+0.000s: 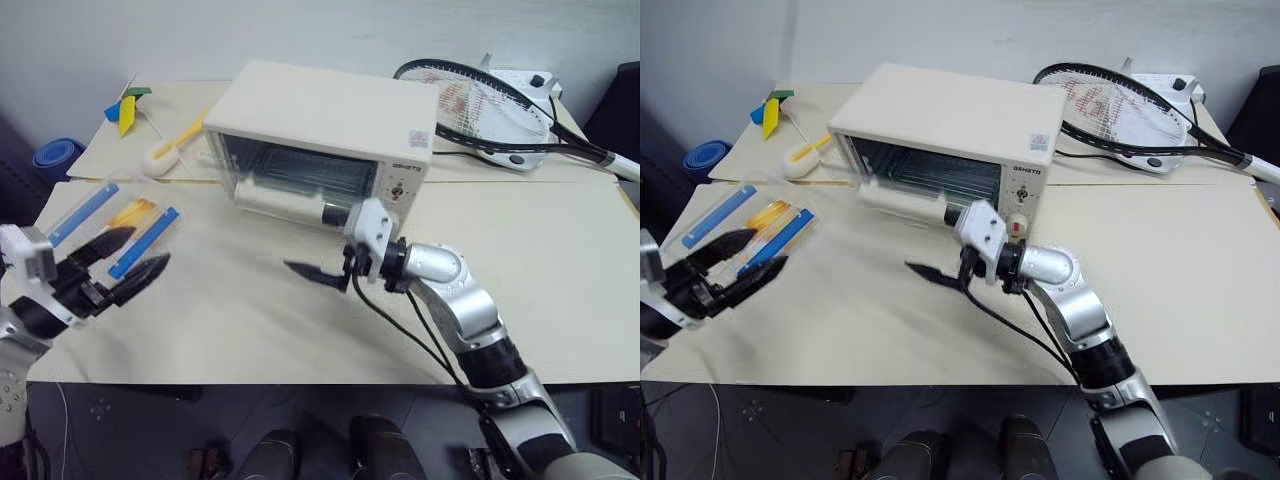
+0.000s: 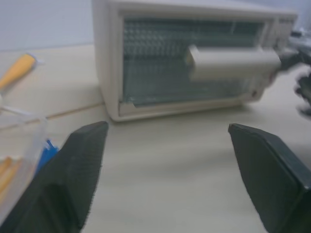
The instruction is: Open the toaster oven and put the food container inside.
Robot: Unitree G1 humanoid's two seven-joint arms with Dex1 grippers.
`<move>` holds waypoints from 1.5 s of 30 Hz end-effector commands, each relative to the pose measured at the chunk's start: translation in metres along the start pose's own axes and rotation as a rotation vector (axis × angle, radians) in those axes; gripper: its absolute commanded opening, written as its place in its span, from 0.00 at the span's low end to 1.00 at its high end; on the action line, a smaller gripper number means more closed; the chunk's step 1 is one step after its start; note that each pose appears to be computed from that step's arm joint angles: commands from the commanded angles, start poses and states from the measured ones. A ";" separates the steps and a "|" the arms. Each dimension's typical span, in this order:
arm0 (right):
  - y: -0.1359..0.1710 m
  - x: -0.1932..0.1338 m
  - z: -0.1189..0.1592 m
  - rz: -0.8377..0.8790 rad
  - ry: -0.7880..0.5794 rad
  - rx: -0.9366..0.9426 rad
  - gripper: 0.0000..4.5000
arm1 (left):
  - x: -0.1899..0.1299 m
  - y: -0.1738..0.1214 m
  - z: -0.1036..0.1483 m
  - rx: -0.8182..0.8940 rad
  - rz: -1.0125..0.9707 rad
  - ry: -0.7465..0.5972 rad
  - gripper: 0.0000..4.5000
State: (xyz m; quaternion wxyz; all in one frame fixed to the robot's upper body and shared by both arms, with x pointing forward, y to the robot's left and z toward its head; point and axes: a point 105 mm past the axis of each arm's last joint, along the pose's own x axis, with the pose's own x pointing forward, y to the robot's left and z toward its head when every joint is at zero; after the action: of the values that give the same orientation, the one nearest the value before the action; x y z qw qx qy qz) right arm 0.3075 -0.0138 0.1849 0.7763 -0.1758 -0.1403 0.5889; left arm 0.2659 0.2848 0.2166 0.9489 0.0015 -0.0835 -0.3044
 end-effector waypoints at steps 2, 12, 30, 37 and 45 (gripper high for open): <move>0.014 0.003 0.014 0.077 -0.050 -0.123 1.00 | 0.009 0.019 0.030 0.019 0.005 -0.089 0.61; 0.020 -0.001 0.001 0.064 -0.019 -0.155 1.00 | 0.101 0.036 0.022 0.151 -0.139 -0.016 0.01; 0.052 -0.131 -0.022 -0.214 0.102 0.048 1.00 | 0.093 0.008 -0.050 0.177 -0.345 0.244 0.01; 0.026 -0.148 -0.013 -0.375 -0.016 0.016 1.00 | 0.080 -0.004 -0.077 0.147 -0.210 0.239 0.01; 0.014 -0.118 0.005 -0.256 -0.203 0.058 1.00 | 0.021 -0.006 -0.060 0.054 0.033 0.119 0.09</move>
State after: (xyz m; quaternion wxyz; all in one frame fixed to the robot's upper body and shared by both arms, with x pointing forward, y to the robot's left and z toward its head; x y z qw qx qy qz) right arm 0.2661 -0.1286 0.1763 0.8436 -0.0893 -0.2068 0.4874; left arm 0.2979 0.2518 0.1320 0.9457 0.0514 0.0171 -0.3205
